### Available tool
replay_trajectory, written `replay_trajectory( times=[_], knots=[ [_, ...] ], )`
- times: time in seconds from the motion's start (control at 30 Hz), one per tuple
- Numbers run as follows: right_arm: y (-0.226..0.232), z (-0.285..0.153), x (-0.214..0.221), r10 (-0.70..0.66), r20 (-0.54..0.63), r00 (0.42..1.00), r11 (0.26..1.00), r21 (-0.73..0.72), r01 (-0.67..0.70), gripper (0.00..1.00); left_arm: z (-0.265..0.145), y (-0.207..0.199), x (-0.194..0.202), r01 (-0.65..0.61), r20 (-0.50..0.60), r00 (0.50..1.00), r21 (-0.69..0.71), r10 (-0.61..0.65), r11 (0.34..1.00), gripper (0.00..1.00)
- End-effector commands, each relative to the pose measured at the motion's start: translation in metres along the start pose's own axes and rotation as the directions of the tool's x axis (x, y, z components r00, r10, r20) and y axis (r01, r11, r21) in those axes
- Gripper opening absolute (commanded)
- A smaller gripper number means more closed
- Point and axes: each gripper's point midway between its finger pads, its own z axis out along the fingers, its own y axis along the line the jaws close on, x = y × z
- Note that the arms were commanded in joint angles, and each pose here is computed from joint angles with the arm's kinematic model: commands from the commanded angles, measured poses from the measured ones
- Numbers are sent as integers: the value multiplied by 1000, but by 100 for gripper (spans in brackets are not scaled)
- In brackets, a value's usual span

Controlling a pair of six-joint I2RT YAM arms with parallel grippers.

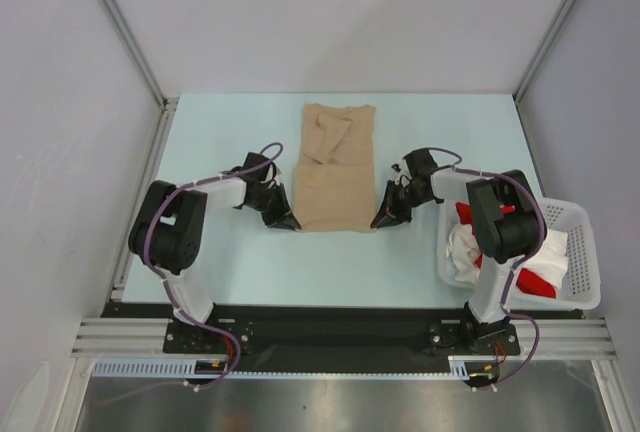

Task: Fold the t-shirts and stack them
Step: Fold the tshirt

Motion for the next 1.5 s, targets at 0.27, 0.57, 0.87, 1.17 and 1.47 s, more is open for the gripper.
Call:
replay_trajectory(
  times=[0.27,0.57,0.87,1.17,1.47],
  knots=[
    [-13,-6,102,-39,-83,996,984,168,53,1,-16,87,115,30,-60,997,-187,-42,982,0],
    [-22,-36,160,2,-47,999,970,243,10,34,-47,58,156,19,-18,1000,-109,-21,994,62],
    [37,-76,14,-179,179,968,958,256,129,63,-132,-44,55,-227,298,930,1,216,974,72],
    [109,-24,-143,-339,268,902,938,165,304,36,-92,-90,-67,-357,320,885,2,337,934,41],
    [163,39,-190,-366,324,872,929,69,364,54,-42,-75,-99,-331,242,910,-63,336,942,42]
  ],
)
